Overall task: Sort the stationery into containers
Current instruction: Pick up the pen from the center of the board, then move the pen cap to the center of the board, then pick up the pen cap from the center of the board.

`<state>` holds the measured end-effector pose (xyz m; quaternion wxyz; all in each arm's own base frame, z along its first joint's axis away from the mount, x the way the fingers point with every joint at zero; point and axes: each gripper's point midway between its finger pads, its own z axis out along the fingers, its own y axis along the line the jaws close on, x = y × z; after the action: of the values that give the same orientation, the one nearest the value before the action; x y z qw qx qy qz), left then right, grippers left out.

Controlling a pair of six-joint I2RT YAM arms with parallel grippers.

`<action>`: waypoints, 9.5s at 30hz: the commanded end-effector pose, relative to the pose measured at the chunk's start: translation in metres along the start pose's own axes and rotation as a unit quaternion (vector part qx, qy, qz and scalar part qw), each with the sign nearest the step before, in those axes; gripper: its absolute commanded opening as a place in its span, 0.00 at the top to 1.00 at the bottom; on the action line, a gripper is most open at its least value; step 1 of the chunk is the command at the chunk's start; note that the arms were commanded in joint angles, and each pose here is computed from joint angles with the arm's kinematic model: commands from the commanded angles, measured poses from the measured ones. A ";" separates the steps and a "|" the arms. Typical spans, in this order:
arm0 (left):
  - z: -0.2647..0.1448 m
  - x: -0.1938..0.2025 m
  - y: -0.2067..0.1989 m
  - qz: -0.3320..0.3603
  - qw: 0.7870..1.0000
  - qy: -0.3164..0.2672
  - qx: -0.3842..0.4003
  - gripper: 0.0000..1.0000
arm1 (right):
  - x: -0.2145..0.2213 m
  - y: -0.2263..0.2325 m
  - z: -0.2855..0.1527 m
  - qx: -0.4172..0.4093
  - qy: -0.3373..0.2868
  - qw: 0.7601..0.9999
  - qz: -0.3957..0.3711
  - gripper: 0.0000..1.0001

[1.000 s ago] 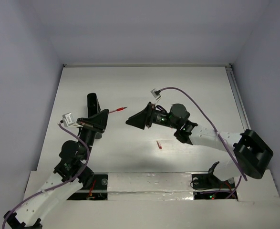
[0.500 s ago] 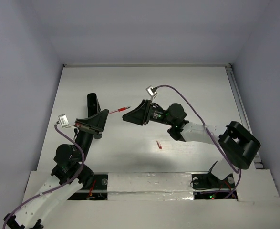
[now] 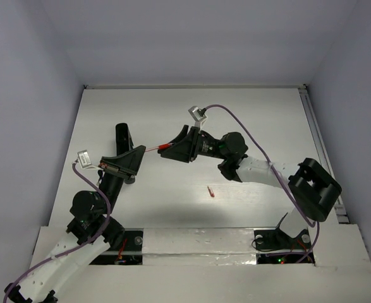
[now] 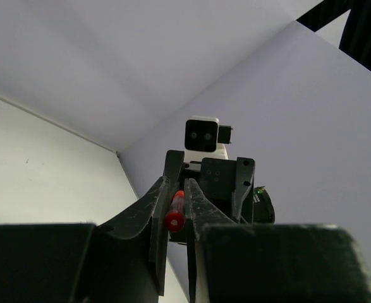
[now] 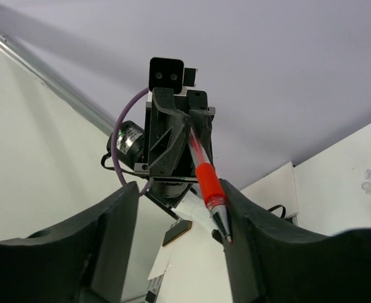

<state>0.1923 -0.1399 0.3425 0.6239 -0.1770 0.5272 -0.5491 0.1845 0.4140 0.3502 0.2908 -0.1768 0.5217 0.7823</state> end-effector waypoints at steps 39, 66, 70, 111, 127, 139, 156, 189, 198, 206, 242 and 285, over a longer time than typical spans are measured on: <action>-0.008 -0.005 -0.022 0.024 0.999 0.024 0.027 0.89 | -0.020 0.021 0.005 -0.032 -0.026 0.998 -0.044 1.00; -0.034 0.076 -0.023 0.149 0.931 0.331 0.028 0.33 | 0.047 -0.021 -0.089 0.138 0.275 0.949 -0.075 1.00; -0.032 0.078 -0.022 0.147 0.932 0.330 0.026 0.31 | 0.045 -0.031 -0.090 0.144 0.268 0.949 -0.076 1.00; -0.044 0.124 0.007 0.149 0.899 0.409 0.054 0.52 | 0.033 0.006 -0.085 0.060 0.281 0.953 -0.092 1.00; -0.048 0.141 0.001 0.127 0.885 0.436 0.102 0.75 | 0.029 -0.006 -0.072 0.039 0.289 0.954 -0.069 1.00; -0.048 0.143 0.004 0.134 0.884 0.435 0.108 1.00 | 0.033 -0.022 -0.063 0.050 0.295 0.953 -0.050 1.00; -0.030 0.116 0.029 0.127 0.939 0.319 0.024 1.00 | 0.012 -0.029 -0.087 0.202 0.209 0.948 -0.130 0.18; -0.041 0.149 0.084 0.108 0.947 0.303 0.018 1.00 | 0.105 -0.162 -0.279 0.651 0.182 0.734 0.065 0.68; -0.040 0.149 0.082 0.110 0.947 0.299 0.028 1.00 | 0.135 -0.172 -0.285 0.648 0.215 0.724 0.103 0.97; -0.042 0.149 0.082 0.109 0.947 0.300 0.029 1.00 | 0.149 -0.180 -0.277 0.642 0.237 0.722 0.103 1.00; -0.037 0.148 0.086 0.112 0.947 0.301 0.008 1.00 | 0.081 -0.192 -0.247 0.645 0.281 0.709 -0.049 0.59; -0.040 0.140 0.091 0.120 0.951 0.286 -0.009 1.00 | 0.129 -0.221 -0.292 0.689 0.403 0.600 -0.056 0.78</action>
<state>0.1791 -0.2176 0.1725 0.4864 0.0426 0.7237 -0.4878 0.2279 0.2531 0.0186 0.1531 -0.2460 0.9552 0.0595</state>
